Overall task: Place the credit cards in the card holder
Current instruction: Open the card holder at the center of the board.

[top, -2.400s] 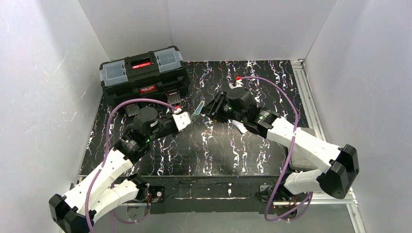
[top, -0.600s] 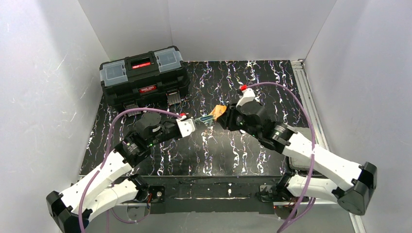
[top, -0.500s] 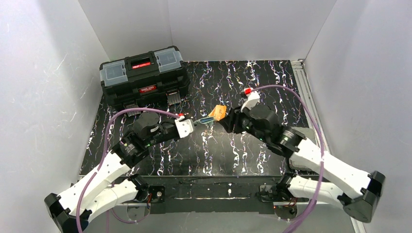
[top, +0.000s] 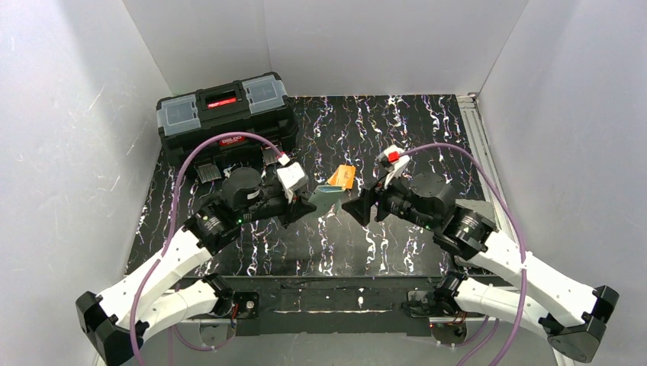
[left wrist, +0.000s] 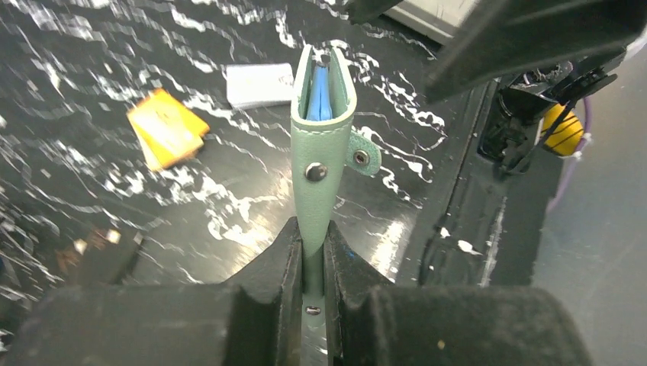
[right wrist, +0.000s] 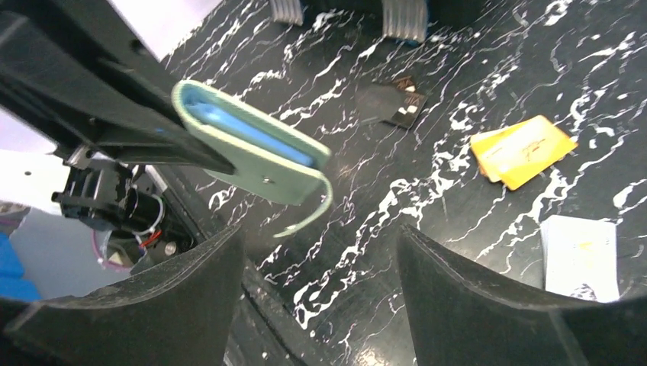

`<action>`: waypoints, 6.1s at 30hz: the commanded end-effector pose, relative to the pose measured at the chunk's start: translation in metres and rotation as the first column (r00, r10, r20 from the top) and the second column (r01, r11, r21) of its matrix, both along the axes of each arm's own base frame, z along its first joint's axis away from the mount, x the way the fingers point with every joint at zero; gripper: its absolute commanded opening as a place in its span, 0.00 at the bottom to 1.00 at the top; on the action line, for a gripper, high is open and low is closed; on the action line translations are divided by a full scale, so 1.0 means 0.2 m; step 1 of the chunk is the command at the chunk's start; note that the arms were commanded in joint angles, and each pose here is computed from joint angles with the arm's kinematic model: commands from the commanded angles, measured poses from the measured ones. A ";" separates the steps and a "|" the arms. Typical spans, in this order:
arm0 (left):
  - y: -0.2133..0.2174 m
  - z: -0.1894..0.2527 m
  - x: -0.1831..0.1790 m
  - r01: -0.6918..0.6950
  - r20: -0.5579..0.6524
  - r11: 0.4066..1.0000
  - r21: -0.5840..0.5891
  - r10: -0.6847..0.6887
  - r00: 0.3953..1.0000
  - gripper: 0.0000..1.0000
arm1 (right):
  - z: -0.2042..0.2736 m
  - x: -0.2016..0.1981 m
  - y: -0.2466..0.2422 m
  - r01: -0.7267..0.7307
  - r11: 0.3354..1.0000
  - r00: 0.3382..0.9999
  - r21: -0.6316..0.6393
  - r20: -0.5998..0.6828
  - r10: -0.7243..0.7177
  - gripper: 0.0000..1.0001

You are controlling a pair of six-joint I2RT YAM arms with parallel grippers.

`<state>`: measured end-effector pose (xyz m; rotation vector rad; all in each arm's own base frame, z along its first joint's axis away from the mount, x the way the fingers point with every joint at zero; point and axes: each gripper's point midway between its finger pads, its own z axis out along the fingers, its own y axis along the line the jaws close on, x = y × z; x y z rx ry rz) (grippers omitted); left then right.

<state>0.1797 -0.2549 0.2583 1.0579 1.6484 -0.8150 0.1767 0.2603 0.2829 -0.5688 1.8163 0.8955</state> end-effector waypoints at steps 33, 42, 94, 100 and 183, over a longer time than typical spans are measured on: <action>-0.05 -0.15 0.00 -0.066 -0.348 0.986 -0.151 0.009 0.937 0.00 | -0.38 0.08 0.16 0.039 0.994 0.961 -0.106 -0.268 -0.067 0.59; -0.05 -0.09 -0.02 -0.041 -0.329 0.984 -0.175 -0.019 0.944 0.00 | -0.41 0.10 0.12 0.085 0.986 0.956 -0.143 -0.268 -0.121 0.37; 0.09 -0.35 -0.13 0.069 -0.142 0.997 -0.014 -0.071 0.987 0.98 | -0.34 -0.03 0.34 -0.084 0.928 0.899 -0.362 -0.429 -0.087 0.01; 0.00 -0.41 -0.11 0.074 -0.119 0.997 -0.009 -0.075 0.990 0.98 | -0.34 -0.06 0.29 -0.078 0.902 0.888 -0.424 -0.441 -0.131 0.01; 0.07 -0.78 -0.34 0.509 0.186 0.813 0.284 -0.567 0.802 0.98 | -1.10 -0.27 0.17 -0.433 0.881 0.457 -0.189 -0.889 0.034 0.01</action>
